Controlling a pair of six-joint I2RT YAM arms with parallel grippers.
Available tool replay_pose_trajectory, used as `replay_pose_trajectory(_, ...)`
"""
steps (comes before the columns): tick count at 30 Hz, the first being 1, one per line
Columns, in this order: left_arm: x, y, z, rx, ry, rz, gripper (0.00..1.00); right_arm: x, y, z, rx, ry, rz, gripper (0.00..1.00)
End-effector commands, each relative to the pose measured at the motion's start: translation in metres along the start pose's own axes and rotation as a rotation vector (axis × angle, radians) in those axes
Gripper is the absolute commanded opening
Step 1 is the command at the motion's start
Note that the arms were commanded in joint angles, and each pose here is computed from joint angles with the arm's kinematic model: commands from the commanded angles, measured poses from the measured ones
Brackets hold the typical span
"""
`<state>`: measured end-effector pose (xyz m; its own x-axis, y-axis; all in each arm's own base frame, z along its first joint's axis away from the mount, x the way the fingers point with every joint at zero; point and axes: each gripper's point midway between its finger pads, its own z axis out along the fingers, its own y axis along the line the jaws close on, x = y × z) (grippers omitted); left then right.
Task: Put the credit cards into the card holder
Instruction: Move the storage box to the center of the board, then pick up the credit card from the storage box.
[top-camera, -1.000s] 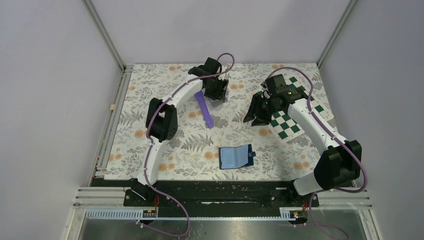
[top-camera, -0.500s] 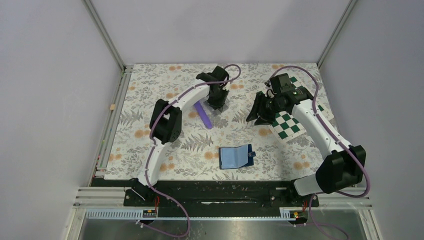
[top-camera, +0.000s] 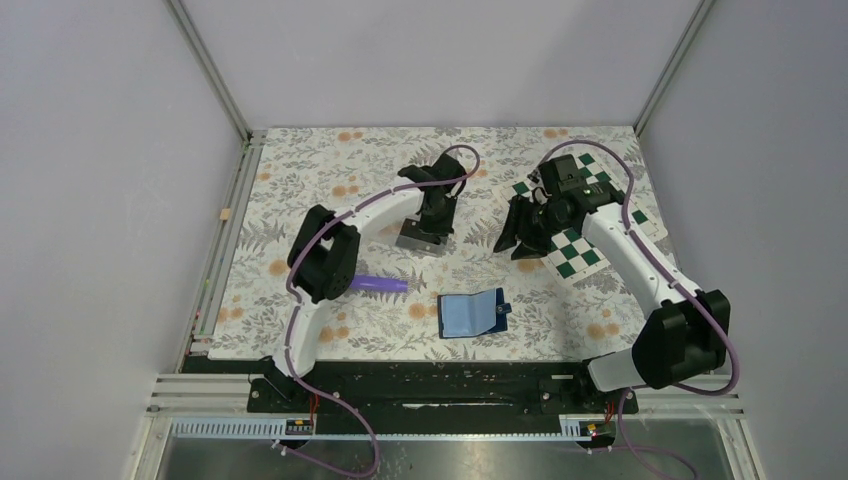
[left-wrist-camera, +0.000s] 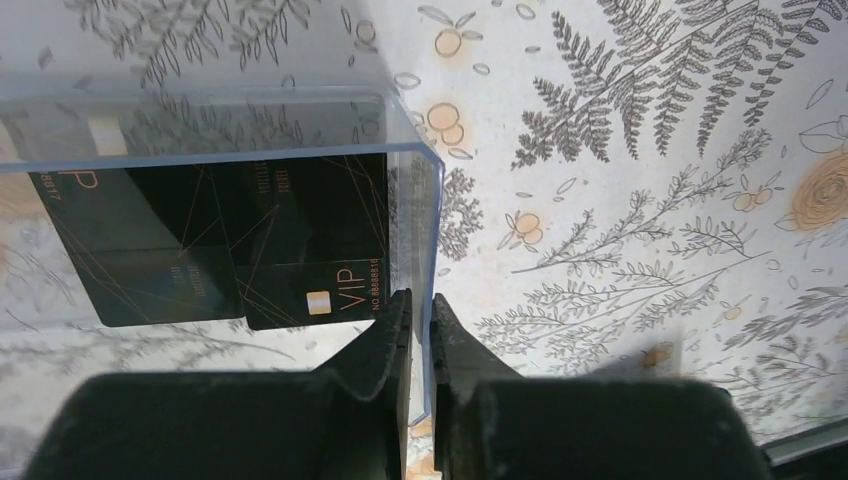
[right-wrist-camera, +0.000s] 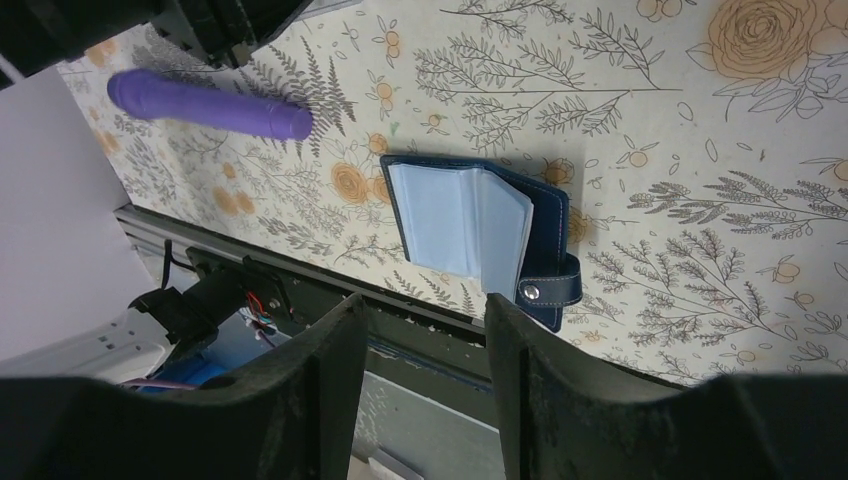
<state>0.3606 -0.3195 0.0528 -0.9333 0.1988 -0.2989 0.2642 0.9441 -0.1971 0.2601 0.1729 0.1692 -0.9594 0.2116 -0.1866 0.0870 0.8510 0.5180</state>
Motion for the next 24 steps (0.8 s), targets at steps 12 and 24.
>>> replay_pose_trajectory(12, -0.013, -0.04, -0.071, 0.229, -0.225, -0.166, 0.56, 0.005, -0.015, 0.039, 0.04, 0.104, -0.046, 0.54)
replay_pose_trajectory(24, 0.004, -0.009, -0.117, 0.296, -0.305, -0.192, 0.73, -0.032, 0.03, 0.085, 0.073, 0.125, -0.135, 0.53)
